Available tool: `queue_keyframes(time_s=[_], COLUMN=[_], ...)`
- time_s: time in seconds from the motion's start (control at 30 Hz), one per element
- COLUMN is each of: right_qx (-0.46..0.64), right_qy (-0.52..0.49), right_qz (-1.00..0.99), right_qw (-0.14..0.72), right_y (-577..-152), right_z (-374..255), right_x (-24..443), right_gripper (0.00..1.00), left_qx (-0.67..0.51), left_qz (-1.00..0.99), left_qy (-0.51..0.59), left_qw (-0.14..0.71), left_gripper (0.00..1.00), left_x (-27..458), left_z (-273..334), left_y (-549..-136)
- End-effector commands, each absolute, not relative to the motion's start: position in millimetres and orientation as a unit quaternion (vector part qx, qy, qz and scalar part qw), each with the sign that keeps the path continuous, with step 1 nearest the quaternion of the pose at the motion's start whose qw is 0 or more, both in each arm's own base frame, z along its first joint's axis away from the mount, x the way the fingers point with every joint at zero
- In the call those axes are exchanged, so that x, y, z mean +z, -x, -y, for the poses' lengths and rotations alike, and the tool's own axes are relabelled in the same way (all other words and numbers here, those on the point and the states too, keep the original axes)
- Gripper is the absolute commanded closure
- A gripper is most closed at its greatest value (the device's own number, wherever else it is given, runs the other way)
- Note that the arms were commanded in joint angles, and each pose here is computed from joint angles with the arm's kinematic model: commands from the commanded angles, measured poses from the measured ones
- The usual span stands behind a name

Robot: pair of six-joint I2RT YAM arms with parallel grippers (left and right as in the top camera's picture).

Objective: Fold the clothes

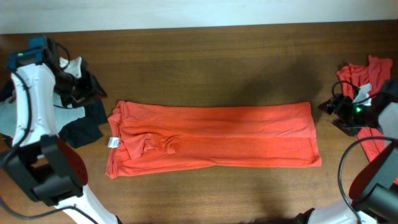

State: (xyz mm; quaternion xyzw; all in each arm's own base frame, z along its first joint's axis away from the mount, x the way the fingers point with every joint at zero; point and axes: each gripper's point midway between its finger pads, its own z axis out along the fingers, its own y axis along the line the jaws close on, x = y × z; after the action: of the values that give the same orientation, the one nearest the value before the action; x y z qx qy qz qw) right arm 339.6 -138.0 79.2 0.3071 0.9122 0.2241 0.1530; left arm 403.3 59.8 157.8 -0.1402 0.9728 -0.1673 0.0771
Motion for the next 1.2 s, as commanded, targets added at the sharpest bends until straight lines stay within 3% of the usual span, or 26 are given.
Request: queue_keyframes(time_s=[0.0,0.2,0.4,0.63,1.1,1.17], right_qx=[0.22,0.209,0.196,0.226,0.258,0.259], right_qy=[-0.256,-0.178,-0.178,-0.173,-0.095,-0.097], right_qz=[-0.928,-0.951,-0.96,-0.958,-0.961,-0.961], right_qw=[0.155,0.139,0.086,0.048,0.022,0.017], right_y=[-327.1,-310.0,-296.4,-293.8,-294.2,-292.1], right_z=[142.3,138.8,142.7,135.1,81.3,80.5], right_x=[82.4,76.4,46.4,12.5,-7.8,-9.9], right_gripper=[0.13,0.05,0.05,0.11,0.24,0.34], left_qx=[-0.164,-0.154,-0.153,-0.152,-0.152,-0.152], left_qz=[-0.969,-0.962,-0.96,-0.96,-0.96,-0.96], left_qy=[0.13,0.121,0.117,0.116,0.116,0.116], left_qw=[0.132,0.188,0.201,0.205,0.206,0.206], left_gripper=[0.5,0.37,0.35,0.35,0.35,0.35], left_x=[197.4,227.2,231.8,232.4,232.6,232.6], left_z=[-61.1,-63.9,-64.4,-64.9,-65.0,-65.0], left_y=[-405.7,-409.4,-412.9,-414.4,-414.9,-414.8])
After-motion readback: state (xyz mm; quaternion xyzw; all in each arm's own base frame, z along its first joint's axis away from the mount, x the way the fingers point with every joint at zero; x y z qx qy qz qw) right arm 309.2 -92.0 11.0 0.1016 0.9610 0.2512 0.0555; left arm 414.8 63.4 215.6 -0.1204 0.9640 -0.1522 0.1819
